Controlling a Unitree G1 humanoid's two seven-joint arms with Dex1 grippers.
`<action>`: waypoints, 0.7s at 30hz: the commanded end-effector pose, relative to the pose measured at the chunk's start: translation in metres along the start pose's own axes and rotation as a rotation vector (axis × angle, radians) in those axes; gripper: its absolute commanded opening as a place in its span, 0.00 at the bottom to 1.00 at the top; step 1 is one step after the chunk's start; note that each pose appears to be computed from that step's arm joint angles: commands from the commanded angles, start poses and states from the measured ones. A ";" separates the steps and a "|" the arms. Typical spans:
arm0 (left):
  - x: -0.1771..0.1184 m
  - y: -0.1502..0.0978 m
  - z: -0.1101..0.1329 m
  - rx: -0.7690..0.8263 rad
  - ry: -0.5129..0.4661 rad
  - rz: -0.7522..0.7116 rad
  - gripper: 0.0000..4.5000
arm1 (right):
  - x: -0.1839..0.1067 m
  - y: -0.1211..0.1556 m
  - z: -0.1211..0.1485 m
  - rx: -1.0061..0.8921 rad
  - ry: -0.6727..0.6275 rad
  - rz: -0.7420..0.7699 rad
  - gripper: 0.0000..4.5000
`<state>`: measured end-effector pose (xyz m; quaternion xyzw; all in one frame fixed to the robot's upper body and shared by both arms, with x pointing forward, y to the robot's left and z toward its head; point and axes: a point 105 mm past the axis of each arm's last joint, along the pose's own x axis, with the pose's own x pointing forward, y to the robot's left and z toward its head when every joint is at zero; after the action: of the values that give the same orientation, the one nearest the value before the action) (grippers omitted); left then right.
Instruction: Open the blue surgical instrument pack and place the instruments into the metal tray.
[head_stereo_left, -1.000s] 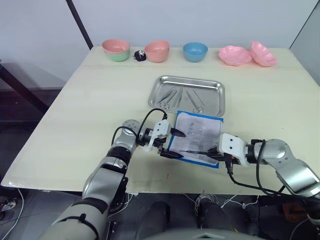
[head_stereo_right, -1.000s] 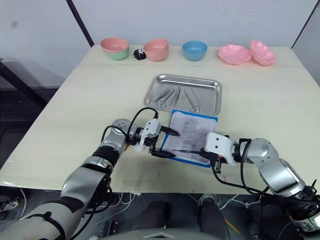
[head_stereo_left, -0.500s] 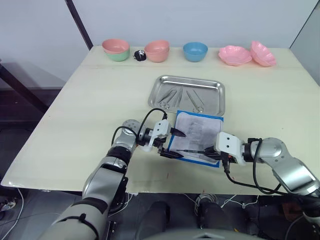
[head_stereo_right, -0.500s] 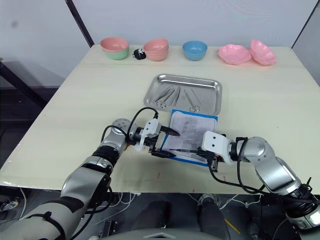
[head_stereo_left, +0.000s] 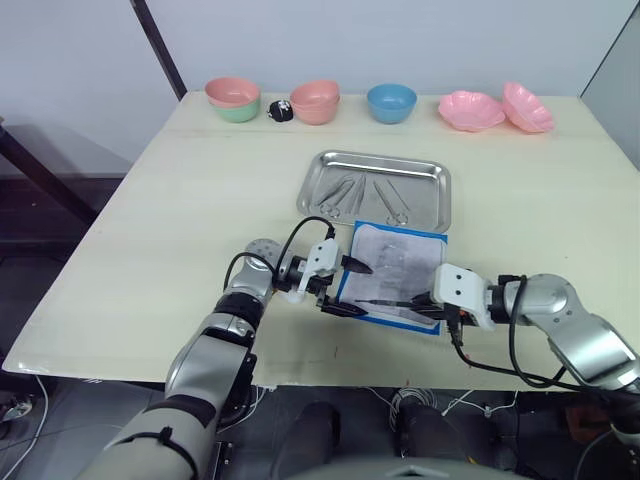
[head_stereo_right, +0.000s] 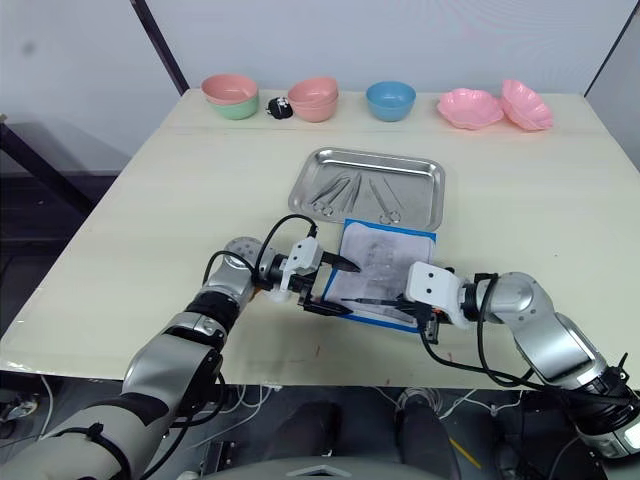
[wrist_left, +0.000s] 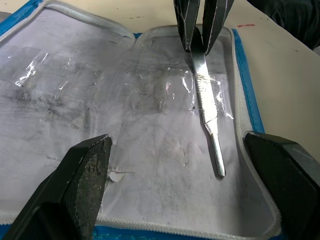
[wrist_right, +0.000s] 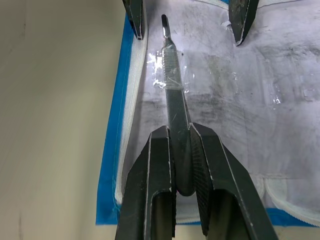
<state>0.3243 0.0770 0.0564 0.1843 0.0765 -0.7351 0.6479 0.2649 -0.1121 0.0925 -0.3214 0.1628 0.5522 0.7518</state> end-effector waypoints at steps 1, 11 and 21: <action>0.005 -0.027 -0.040 -0.172 0.080 -0.050 1.00 | -0.021 -0.019 0.021 -0.100 -0.037 -0.086 0.01; 0.006 -0.026 -0.040 -0.173 0.078 -0.047 1.00 | -0.042 -0.019 0.003 -0.078 0.018 -0.100 0.01; 0.007 -0.027 -0.040 -0.176 0.074 -0.045 1.00 | -0.074 -0.010 -0.017 -0.044 0.046 -0.091 0.01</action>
<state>0.3240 0.0746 0.0561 0.1821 0.0745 -0.7357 0.6481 0.2506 -0.1778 0.1094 -0.3409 0.1834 0.5160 0.7642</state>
